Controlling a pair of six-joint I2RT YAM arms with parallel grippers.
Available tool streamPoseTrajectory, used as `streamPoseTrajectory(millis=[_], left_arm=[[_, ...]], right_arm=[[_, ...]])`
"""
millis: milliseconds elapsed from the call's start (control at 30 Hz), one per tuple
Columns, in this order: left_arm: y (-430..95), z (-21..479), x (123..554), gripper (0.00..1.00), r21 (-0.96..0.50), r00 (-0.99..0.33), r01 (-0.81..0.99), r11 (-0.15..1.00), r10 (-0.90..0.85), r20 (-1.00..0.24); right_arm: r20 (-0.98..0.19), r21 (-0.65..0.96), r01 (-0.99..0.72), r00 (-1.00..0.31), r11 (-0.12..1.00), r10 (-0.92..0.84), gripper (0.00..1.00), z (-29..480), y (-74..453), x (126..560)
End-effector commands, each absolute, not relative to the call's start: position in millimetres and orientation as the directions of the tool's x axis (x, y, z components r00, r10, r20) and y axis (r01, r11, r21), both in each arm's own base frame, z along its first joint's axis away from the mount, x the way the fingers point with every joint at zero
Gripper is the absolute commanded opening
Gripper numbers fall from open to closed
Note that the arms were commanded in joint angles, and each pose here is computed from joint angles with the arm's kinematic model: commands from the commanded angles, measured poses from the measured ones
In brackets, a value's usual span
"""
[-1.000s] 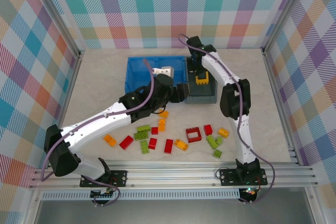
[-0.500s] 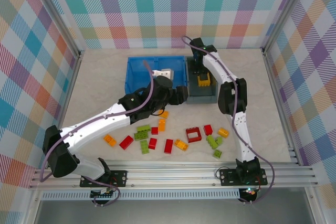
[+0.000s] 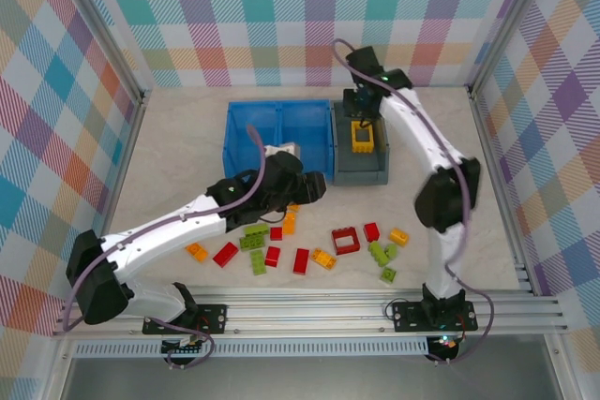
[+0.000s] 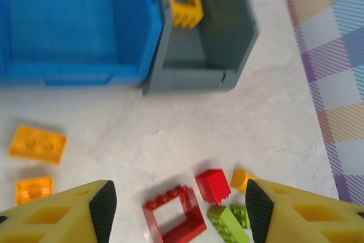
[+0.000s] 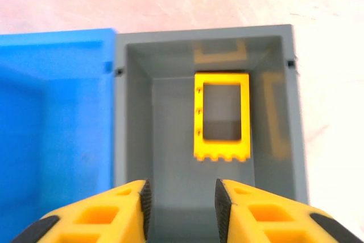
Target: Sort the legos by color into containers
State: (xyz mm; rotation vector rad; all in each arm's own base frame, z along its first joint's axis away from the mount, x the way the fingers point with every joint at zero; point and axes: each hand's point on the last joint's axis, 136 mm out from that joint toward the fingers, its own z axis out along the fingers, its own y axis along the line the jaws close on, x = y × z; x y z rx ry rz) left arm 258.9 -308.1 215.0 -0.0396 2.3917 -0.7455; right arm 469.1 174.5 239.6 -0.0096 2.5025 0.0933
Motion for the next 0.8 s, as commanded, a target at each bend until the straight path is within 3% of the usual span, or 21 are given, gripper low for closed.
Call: streamPoseTrajectory(millis=[0,233,367,533,767], left_arm=[[-325,166,230,0.6,-0.533,-0.892,0.059,0.844,-0.196,-0.408],[-360,114,206,0.47,-0.518,-0.943,-0.008,0.855,-0.18,-0.282],[-369,92,202,0.41,-0.501,-0.954,-0.028,0.865,-0.173,-0.244],[-375,71,199,0.38,-0.474,-0.964,-0.045,0.879,-0.163,-0.211],[-379,50,201,0.33,-0.444,-0.968,-0.045,0.895,-0.149,-0.202]], right_arm=[[-0.615,0.188,-0.067,-0.786,0.98,0.065,0.4,268,176,411],[-0.524,0.478,-0.197,-0.846,0.856,0.099,0.5,261,174,251],[-0.422,0.575,-0.166,-0.899,0.801,0.117,0.51,242,163,187],[-0.369,0.607,-0.105,-0.915,0.788,0.163,0.51,230,147,151],[-0.339,0.625,-0.082,-0.924,0.776,0.175,0.5,229,146,141]])
